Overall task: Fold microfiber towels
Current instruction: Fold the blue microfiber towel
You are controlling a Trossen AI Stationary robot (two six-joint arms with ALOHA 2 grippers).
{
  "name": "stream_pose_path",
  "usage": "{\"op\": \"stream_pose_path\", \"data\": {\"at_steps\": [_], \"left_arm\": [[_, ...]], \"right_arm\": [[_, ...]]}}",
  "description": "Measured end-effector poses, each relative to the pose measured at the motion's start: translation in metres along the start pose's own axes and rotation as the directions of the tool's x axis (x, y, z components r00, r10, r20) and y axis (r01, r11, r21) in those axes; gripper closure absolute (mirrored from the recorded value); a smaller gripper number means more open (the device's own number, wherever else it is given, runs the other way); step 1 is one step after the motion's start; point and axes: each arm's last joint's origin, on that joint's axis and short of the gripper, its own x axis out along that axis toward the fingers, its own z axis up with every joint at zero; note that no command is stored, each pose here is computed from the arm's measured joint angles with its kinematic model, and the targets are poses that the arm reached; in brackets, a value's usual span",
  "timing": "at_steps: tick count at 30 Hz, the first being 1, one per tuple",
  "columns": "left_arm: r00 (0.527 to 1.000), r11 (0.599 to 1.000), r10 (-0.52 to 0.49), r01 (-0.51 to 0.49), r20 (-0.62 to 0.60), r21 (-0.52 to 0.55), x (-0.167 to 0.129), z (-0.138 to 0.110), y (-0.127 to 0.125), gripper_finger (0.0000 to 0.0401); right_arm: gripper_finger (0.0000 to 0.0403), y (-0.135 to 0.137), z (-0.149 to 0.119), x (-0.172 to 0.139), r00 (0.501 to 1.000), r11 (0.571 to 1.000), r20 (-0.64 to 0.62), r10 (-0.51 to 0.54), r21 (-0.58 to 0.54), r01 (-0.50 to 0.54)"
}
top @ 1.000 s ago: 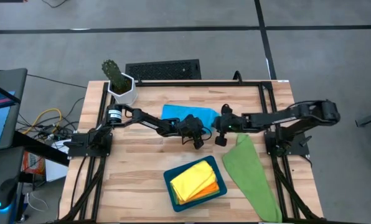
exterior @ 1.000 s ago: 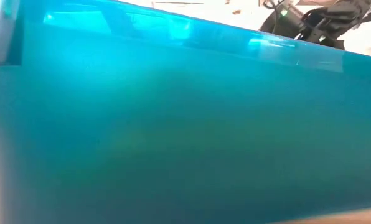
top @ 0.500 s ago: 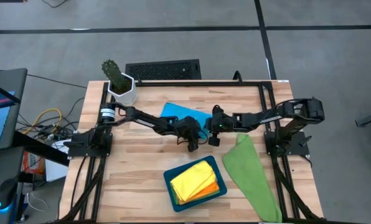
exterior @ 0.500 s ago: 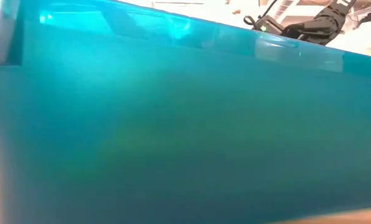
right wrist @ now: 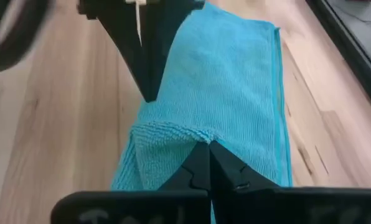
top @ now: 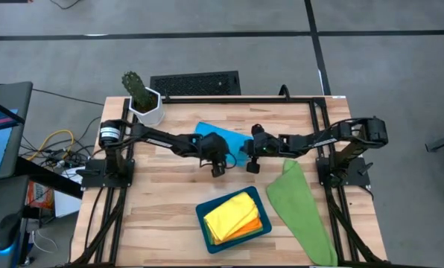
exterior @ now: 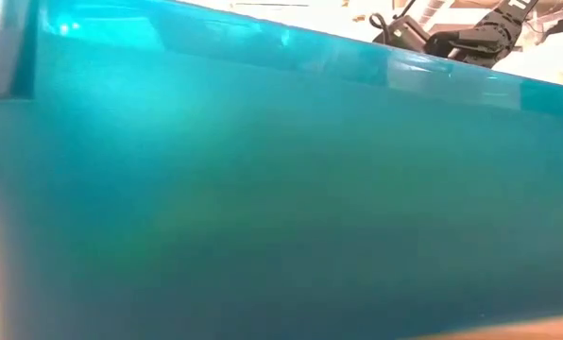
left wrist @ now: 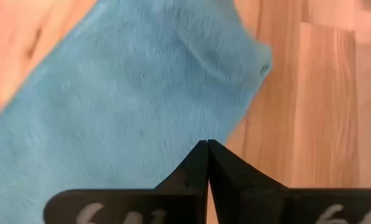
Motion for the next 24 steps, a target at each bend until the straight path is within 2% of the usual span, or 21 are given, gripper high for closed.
{"op": "stream_pose_path", "data": {"at_steps": [5, 9, 16, 24], "left_arm": [[0.999, 0.994, 0.036, -0.033, 0.023, -0.103, 0.008, -0.031, 0.011, 0.0401], [0.997, 0.987, 0.052, -0.044, 0.049, -0.155, 0.01, -0.04, 0.02, 0.0401], [0.997, 0.985, 0.039, -0.029, 0.06, -0.17, 0.01, -0.041, 0.021, 0.0401], [0.997, 0.985, 0.036, -0.025, 0.064, -0.169, 0.01, -0.041, 0.021, 0.0401]], "right_arm": [[0.0389, -0.002, 0.01, 0.0, 0.998, 1.0, 0.05, 0.027, -0.005, -0.027], [0.0388, -0.001, 0.016, 0.008, 0.994, 0.997, 0.075, 0.076, -0.028, -0.074], [0.0387, 0.002, 0.021, 0.036, 0.995, 0.994, 0.025, 0.093, -0.052, -0.091], [0.038, -0.009, 0.025, 0.055, 0.998, 0.995, 0.012, 0.068, -0.072, -0.067]]}}
